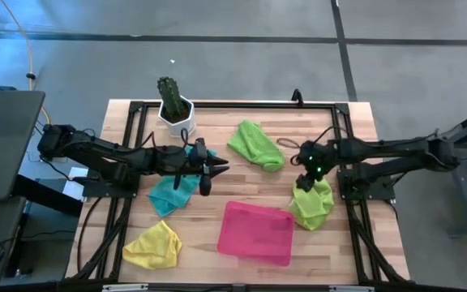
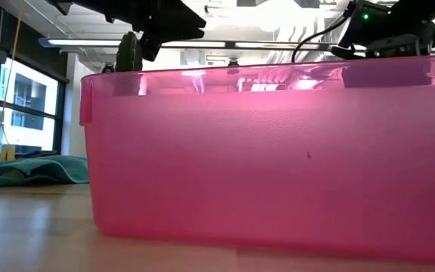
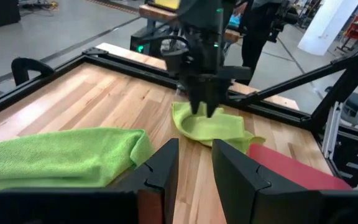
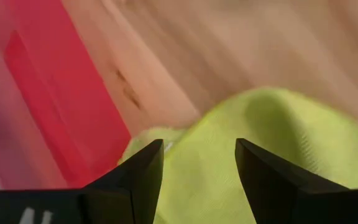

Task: Roll microfiber towels into tight, uniform cylinder then place into a basket
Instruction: Move the pink bin to the top center of the table

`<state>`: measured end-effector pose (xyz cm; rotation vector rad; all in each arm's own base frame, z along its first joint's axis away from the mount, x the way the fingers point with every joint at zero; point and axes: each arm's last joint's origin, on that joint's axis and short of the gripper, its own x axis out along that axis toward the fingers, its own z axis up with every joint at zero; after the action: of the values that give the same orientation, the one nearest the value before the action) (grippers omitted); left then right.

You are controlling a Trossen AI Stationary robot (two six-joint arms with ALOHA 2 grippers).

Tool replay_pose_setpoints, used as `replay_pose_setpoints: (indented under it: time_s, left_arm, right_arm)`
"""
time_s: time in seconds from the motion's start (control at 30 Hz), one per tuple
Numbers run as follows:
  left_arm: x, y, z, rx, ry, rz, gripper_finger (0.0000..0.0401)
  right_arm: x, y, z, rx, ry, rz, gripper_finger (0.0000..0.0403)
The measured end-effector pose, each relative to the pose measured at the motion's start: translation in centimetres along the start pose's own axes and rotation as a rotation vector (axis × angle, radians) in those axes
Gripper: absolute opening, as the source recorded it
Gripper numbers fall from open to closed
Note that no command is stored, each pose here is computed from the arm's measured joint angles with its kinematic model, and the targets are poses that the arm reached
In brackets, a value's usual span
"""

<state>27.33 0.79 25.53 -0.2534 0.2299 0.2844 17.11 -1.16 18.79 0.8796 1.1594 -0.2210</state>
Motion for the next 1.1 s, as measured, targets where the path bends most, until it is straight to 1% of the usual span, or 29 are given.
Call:
replay_pose_setpoints:
  time_s: [0.07,0.2,0.27,0.33,0.4,0.47,0.6,0.7,0.77,0.93,1.0,1.1]
  left_arm:
    - [0.0,-0.1,-0.2,0.005,0.012,-0.002,0.0086]
    - [-0.1,-0.4,-0.5,0.018,0.038,-0.009,0.0086]
    - [-0.2,-0.4,-1.0,0.024,0.091,0.001,0.0086]
    - [-0.4,-0.2,-2.0,0.003,0.188,0.027,0.0086]
    - [-0.7,0.0,-3.1,-0.036,0.296,0.073,0.0086]
    - [-1.1,0.5,-4.1,-0.068,0.391,0.158,0.0086]
    - [-1.8,1.7,-6.6,-0.132,0.522,0.365,0.0086]
    - [-1.9,2.5,-8.2,-0.181,0.61,0.466,0.0086]
    - [-2.0,2.9,-9.4,-0.191,0.681,0.534,0.0086]
    - [-1.4,3.7,-11.9,-0.194,0.802,0.625,0.0086]
    - [-1.1,3.8,-12.8,-0.196,0.858,0.629,0.0086]
    - [-0.8,3.8,-13.4,-0.196,0.901,0.638,0.0086]
  right_arm:
    - [0.7,0.5,-0.1,-0.022,0.018,0.002,0.0193]
    - [1.5,1.4,-0.1,-0.081,0.009,0.021,0.0193]
    - [1.6,1.9,-0.1,-0.11,-0.011,0.041,0.0193]
    - [1.7,2.4,-0.2,-0.135,-0.033,0.057,0.0193]
    - [1.7,2.7,-0.2,-0.157,-0.049,0.077,0.0193]
    - [1.7,3.1,-0.2,-0.191,-0.068,0.095,0.0193]
    - [1.7,3.7,0.1,-0.287,-0.152,0.097,0.0193]
    - [1.6,4.0,0.4,-0.346,-0.207,0.108,0.0193]
    - [1.6,4.3,0.6,-0.374,-0.234,0.123,0.0193]
    - [1.4,4.6,1.0,-0.438,-0.3,0.134,0.0193]
    - [1.4,4.7,1.0,-0.454,-0.308,0.134,0.0193]
    - [1.4,4.7,1.0,-0.468,-0.311,0.135,0.0193]
